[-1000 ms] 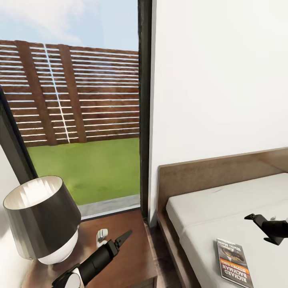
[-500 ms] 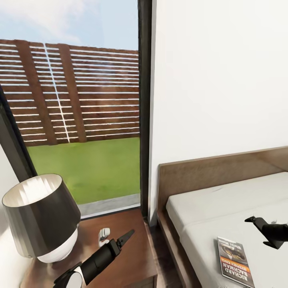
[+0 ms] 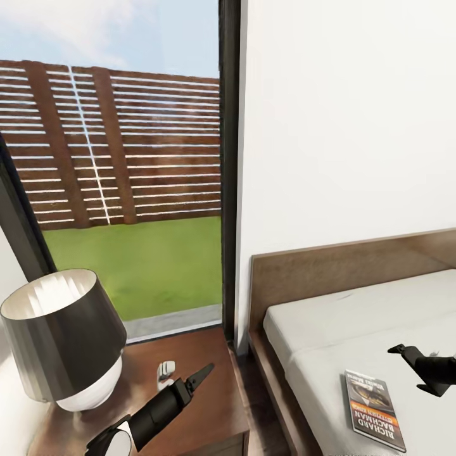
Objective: In the bedroom, move the book from the bed onto either nightstand, and place the two sandals side by side next to the bed.
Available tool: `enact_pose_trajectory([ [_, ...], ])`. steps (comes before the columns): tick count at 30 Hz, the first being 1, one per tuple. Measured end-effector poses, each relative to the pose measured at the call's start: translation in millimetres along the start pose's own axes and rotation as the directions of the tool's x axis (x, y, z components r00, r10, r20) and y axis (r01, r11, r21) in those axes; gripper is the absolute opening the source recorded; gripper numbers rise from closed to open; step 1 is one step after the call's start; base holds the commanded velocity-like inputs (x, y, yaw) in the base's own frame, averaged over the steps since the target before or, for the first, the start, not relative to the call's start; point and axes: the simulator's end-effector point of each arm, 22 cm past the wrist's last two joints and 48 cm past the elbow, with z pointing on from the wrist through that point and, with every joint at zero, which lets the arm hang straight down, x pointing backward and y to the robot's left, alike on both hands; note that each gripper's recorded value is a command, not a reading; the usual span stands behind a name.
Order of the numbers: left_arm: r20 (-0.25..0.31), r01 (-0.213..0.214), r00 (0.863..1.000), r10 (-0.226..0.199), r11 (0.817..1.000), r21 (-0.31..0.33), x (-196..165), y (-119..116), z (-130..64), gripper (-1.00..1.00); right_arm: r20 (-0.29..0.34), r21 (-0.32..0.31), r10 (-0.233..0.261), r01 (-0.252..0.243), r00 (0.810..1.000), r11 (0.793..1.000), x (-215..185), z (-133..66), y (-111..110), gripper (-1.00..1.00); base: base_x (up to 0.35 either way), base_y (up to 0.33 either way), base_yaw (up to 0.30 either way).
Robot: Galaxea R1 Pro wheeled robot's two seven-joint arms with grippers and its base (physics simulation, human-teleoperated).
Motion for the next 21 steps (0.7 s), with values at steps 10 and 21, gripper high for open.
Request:
enact_pose_trajectory([
  [10, 0.0, 0.001, 1.0, -0.001, 1.0, 0.001, 0.2, -0.4, 0.3, 1.0, 0.066, -0.003, 0.009, -0.009, 0.998, 1.0, -10.9, 2.7, -0.3, 1.0, 0.0, 0.0, 0.0],
  [21, 0.0, 0.002, 1.0, -0.002, 1.0, 0.004, 0.8, -1.3, 1.0, 1.0, 0.084, -0.001, 0.022, -0.022, 0.996, 1.0, -3.1, 12.3, -0.9, 1.0, 0.0, 0.0, 0.0],
])
